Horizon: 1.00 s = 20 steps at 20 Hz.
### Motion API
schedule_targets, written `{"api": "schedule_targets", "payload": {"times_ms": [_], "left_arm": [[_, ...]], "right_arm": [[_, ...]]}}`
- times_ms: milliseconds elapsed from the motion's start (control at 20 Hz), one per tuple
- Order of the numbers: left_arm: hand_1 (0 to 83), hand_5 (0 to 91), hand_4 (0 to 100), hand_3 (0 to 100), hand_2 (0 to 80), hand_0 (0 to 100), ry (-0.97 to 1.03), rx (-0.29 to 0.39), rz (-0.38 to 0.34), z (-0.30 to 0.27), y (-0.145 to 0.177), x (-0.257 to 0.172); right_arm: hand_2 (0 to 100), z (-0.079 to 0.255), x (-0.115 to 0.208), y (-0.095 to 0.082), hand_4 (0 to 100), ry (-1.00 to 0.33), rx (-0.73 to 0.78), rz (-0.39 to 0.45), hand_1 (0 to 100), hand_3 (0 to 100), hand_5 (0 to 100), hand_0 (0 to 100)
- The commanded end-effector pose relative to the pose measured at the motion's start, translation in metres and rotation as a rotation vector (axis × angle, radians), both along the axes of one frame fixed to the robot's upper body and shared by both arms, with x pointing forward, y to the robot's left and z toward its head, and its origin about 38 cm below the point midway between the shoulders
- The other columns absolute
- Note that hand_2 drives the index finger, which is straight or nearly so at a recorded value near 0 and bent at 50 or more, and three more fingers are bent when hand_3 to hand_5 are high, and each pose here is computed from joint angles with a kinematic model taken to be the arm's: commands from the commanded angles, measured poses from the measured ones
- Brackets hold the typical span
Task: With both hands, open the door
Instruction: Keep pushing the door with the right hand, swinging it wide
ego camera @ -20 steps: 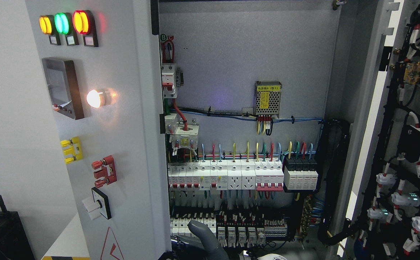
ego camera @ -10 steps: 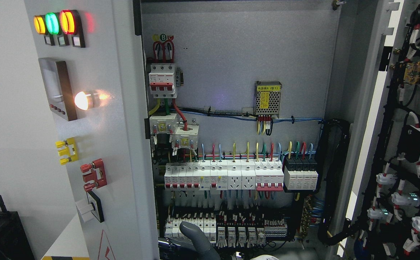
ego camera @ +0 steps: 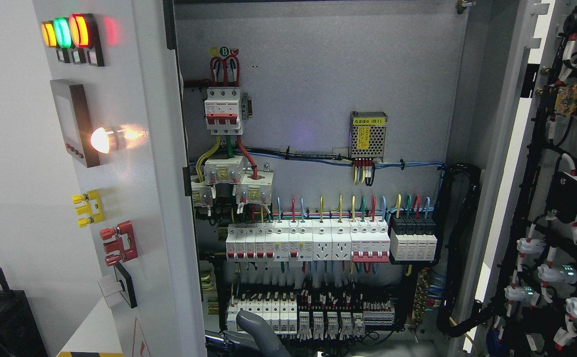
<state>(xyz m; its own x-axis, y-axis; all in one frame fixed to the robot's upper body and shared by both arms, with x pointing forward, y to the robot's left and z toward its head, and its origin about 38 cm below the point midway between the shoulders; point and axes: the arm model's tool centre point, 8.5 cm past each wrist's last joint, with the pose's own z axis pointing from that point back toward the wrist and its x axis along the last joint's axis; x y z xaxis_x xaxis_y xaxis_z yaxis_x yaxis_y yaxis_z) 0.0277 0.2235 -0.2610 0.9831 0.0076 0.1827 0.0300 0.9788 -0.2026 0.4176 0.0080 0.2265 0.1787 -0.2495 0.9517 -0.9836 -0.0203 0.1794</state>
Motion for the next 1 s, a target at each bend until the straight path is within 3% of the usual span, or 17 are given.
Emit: {"api": "schedule_targets", "payload": {"times_ms": [0,952], "left_arm": [[0.0,0.0,4,0,0.0,0,-0.031,0.001,-0.003,0.001,0.000,0.020],[0.0,0.0,4,0,0.0,0,-0.031,0.001,-0.001,0.001,0.000,0.020]], "right_arm": [[0,0.001,-0.006,0.007,0,-0.012,-0.001,0.002,0,0,0,0],[0,0.002,-0.023,0.026,0,-0.035,-0.002,0.018,0,0,0,0]]}}
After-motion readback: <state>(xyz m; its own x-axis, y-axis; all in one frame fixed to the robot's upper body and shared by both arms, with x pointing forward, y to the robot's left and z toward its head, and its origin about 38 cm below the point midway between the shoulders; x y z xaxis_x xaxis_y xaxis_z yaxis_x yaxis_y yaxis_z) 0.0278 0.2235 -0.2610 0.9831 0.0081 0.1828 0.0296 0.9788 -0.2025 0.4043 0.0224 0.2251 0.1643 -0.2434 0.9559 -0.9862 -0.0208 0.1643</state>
